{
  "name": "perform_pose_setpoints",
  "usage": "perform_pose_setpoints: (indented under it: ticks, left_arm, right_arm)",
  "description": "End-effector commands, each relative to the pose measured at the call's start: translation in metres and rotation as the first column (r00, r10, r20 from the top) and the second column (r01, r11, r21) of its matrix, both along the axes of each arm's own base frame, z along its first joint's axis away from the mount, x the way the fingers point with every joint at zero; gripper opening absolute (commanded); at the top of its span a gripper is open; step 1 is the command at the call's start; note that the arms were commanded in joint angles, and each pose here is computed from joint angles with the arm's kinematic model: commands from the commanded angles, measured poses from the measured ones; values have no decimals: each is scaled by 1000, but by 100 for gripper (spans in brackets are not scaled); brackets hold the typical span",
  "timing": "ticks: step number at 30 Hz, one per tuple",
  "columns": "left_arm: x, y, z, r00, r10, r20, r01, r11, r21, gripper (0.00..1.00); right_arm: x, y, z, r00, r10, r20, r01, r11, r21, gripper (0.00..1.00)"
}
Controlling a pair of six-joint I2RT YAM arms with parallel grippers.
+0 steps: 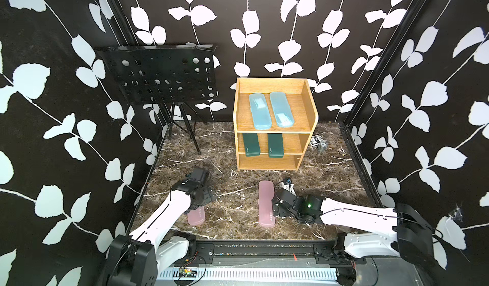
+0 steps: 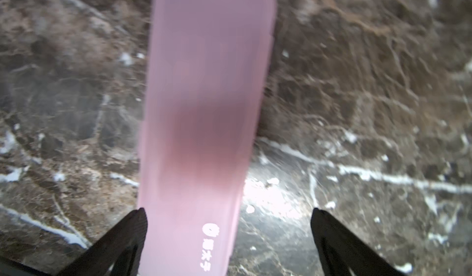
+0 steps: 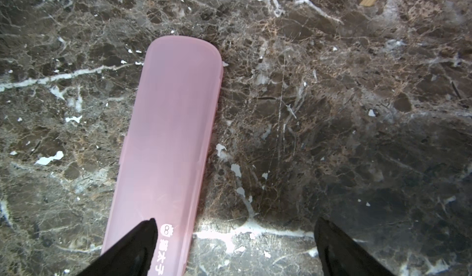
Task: Place the pencil cases on the shelf according to color
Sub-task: Move the pencil case to the center of the board.
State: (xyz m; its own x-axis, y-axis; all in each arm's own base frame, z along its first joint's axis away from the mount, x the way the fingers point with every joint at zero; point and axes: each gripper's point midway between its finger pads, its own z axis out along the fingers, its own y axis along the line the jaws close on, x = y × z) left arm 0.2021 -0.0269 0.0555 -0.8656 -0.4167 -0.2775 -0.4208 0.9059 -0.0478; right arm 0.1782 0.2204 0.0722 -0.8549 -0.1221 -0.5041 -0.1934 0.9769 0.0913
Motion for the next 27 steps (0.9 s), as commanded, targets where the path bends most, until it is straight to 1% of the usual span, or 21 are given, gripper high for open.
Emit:
perform_pose_setpoints:
  ticks: [1,4,7,10,13,16,22,27]
  left_arm:
    - [0,5,-11,999,6,-34,-7,1000,-30,99]
    - [9,3,-23,999,15,-52,-18,998,-65,99]
    - [19,-7,-34,997,-10,-72,2,994,-108,99]
    - [22,-17,-45,992,-40,-115,22,987,-157,99]
    - [21,-31,-50,992,-57,-116,30,975,-220,99]
    - [16,-44,-43,990,-94,-102,73,978,-194,99]
    - [4,-98,-40,975,-212,-72,195,962,-190,99]
    - [-2,-136,-34,962,-272,-25,263,946,-188,99]
  right_arm:
    - [-1,1,-5,1000,13,-22,-13,1000,-22,99]
    - [-2,3,-6,999,20,-39,-21,999,-24,99]
    - [-3,4,-7,999,22,-44,-24,999,-26,99]
    - [-3,1,-7,999,20,-42,-22,999,-39,99]
    - [-2,-4,-6,999,12,-30,-14,999,-53,99]
    - [0,-7,-3,1000,8,-20,-9,999,-52,99]
    - [3,-13,7,1000,15,3,-15,998,-66,99]
    - [4,-18,17,999,20,32,-19,998,-57,99]
